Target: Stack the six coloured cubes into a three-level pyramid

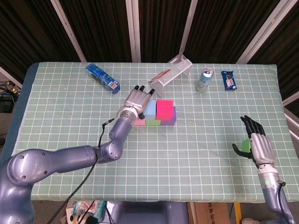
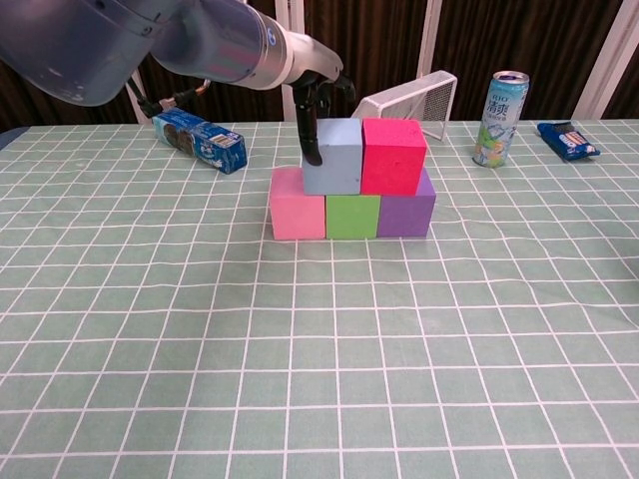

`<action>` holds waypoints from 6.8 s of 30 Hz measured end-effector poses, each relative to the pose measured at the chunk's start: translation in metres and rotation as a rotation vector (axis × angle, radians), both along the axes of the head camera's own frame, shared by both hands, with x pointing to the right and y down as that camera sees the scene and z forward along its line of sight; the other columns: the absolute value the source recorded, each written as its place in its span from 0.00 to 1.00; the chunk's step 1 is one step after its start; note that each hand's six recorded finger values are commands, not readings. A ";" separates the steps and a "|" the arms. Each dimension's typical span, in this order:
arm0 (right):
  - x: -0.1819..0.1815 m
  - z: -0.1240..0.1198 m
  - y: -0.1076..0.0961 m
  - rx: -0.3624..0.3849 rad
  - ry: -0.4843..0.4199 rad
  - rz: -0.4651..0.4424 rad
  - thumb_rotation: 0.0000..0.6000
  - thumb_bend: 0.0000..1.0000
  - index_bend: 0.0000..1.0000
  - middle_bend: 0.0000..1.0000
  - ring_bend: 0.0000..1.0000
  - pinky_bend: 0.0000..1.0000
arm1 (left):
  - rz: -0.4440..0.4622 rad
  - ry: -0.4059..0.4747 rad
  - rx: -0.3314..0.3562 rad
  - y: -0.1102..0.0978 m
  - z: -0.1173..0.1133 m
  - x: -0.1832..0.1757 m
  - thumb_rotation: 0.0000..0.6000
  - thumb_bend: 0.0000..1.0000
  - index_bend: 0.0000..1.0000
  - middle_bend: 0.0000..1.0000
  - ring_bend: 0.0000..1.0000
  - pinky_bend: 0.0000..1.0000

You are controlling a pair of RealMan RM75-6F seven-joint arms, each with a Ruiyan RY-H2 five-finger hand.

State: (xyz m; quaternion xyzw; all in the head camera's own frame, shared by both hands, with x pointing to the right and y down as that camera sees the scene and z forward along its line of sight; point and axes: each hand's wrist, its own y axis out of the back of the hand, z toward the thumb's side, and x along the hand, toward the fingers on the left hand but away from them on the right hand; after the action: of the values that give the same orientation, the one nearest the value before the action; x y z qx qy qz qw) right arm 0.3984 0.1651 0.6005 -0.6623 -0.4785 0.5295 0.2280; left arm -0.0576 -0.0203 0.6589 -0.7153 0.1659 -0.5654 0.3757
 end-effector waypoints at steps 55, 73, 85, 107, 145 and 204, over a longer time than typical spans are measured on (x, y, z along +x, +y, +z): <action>-0.004 0.000 0.010 -0.065 0.005 -0.023 1.00 0.35 0.00 0.00 0.00 0.00 | -0.243 0.154 0.160 0.057 -0.085 -0.168 1.00 0.09 0.00 0.05 0.01 0.06; -0.010 0.010 0.025 -0.143 0.059 -0.085 1.00 0.35 0.00 0.00 0.00 0.00 | -0.356 0.197 0.171 0.139 -0.086 -0.273 1.00 0.10 0.00 0.06 0.01 0.06; -0.001 0.023 0.038 -0.256 0.150 -0.092 1.00 0.35 0.00 0.00 0.00 0.00 | -0.342 0.274 0.322 0.158 -0.116 -0.283 1.00 0.10 0.00 0.04 0.01 0.06; 0.051 0.056 0.027 -0.342 0.340 0.012 1.00 0.35 0.00 0.00 0.00 0.00 | -0.355 0.305 0.322 0.158 -0.135 -0.285 1.00 0.10 0.00 0.04 0.01 0.06; -0.014 -0.016 -0.039 -0.108 0.286 -0.109 1.00 0.36 0.08 0.48 0.39 0.08 | -0.377 0.330 0.281 0.154 -0.137 -0.294 1.00 0.10 0.00 0.04 0.01 0.06; -0.325 -0.040 -0.171 -0.318 0.357 -0.230 1.00 0.36 0.12 0.48 0.37 0.13 | -0.431 0.366 0.227 0.143 -0.136 -0.310 1.00 0.10 0.00 0.04 0.01 0.06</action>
State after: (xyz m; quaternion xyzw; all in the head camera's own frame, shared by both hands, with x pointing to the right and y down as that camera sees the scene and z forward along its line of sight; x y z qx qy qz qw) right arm 0.0733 -0.0064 0.5605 -0.6360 -0.2632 0.6770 0.2605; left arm -0.3680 0.1227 0.5225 -0.7071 0.4407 -0.4717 0.2886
